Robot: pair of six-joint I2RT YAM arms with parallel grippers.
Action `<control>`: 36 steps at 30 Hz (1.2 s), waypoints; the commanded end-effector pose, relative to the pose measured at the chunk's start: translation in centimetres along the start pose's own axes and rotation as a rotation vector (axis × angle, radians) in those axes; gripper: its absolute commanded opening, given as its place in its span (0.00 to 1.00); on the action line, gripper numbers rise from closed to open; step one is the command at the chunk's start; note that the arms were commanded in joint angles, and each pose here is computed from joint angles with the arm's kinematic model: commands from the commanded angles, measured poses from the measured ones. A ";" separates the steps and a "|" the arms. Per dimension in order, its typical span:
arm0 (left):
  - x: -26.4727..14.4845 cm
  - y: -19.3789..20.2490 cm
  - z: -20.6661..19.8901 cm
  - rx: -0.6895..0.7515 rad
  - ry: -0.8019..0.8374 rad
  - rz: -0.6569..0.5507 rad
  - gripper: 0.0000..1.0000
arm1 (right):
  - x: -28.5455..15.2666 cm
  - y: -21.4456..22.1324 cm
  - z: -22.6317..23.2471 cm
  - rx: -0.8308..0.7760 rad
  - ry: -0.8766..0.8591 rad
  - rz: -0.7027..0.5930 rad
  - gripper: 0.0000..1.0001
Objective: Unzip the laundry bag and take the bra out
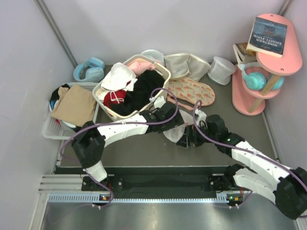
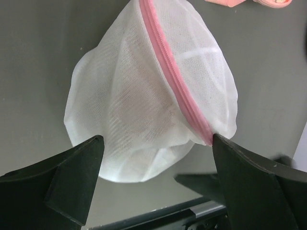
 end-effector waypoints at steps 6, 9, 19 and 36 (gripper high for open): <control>1.1 -2.8 -3.1 0.023 0.058 -0.080 0.86 | -6.8 -7.4 0.8 -0.155 0.122 -0.148 0.95; 1.3 -3.2 -3.1 0.031 0.058 -0.088 0.78 | -6.9 -8.7 -1.4 -0.135 0.182 -0.157 0.94; 1.8 -4.6 -2.7 0.033 0.058 -0.084 0.61 | -4.4 -9.4 -6.2 -0.055 0.215 -0.133 0.88; 2.1 -5.3 -2.4 0.027 0.070 -0.065 0.56 | -2.2 -11.4 -6.1 -0.035 0.108 -0.143 0.54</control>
Point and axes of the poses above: each gripper's point midway between its finger pads, its own x axis out along the fingers, its own z axis along the line the jaws close on, y = z × x, the point moved 3 cm from there along -x, back along the fingers, and after that the axes turned 5 degrees about x, right-handed, at the moved point
